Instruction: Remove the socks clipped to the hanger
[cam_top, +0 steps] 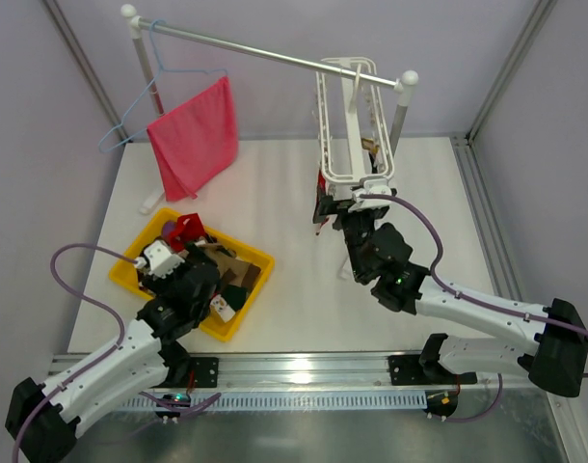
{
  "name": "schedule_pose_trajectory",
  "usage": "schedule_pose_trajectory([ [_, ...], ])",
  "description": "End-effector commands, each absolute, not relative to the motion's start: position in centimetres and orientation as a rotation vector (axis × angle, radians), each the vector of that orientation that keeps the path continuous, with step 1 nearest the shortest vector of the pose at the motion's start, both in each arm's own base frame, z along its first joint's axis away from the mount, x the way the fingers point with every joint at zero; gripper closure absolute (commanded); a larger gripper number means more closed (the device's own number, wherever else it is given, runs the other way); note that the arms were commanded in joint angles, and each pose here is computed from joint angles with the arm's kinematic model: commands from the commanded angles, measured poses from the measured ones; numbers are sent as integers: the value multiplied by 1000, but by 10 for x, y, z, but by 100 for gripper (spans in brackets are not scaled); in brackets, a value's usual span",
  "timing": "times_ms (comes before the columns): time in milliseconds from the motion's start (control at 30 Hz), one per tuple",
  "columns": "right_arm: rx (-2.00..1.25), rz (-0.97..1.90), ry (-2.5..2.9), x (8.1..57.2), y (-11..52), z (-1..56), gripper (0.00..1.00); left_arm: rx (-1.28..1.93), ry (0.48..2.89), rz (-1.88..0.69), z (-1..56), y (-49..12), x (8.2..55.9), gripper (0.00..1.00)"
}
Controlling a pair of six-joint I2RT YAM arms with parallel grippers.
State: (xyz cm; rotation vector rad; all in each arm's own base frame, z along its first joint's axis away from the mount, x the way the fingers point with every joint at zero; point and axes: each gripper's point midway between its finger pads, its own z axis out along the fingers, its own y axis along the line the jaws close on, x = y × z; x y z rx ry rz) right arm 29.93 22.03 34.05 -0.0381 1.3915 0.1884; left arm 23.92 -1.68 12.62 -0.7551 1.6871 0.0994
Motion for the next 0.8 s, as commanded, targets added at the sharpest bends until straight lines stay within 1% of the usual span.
schedule_pose_trajectory([
  [0, 12, 278, 1334, 294, 218, 363, 0, -793, 1594, 137, 164, -7, 243, 0],
  [200, -42, 323, 1321, 290, 227, 367, 0, -786, 1523, 124, 200, -1, 240, 0],
  [467, -107, 372, 1301, 284, 237, 370, 0, -785, 1483, 83, 219, 0, 238, 0],
  [567, -186, 409, 1284, 278, 248, 374, 0, -716, 1479, 32, 232, -19, 253, 0],
  [633, -280, 438, 1285, 275, 264, 375, 0, -605, 1530, 25, 231, -39, 265, 0],
  [667, -311, 436, 1298, 277, 272, 368, 0, -604, 1487, -40, 246, -49, 273, 0],
  [700, -325, 445, 1303, 277, 277, 366, 1, -568, 1495, -52, 248, -59, 278, 0],
  [733, -345, 467, 1303, 276, 283, 364, 0, -504, 1509, -111, 251, -76, 285, 1],
  [767, -357, 481, 1308, 276, 289, 362, 0, -437, 1520, -114, 255, -91, 295, 0],
])
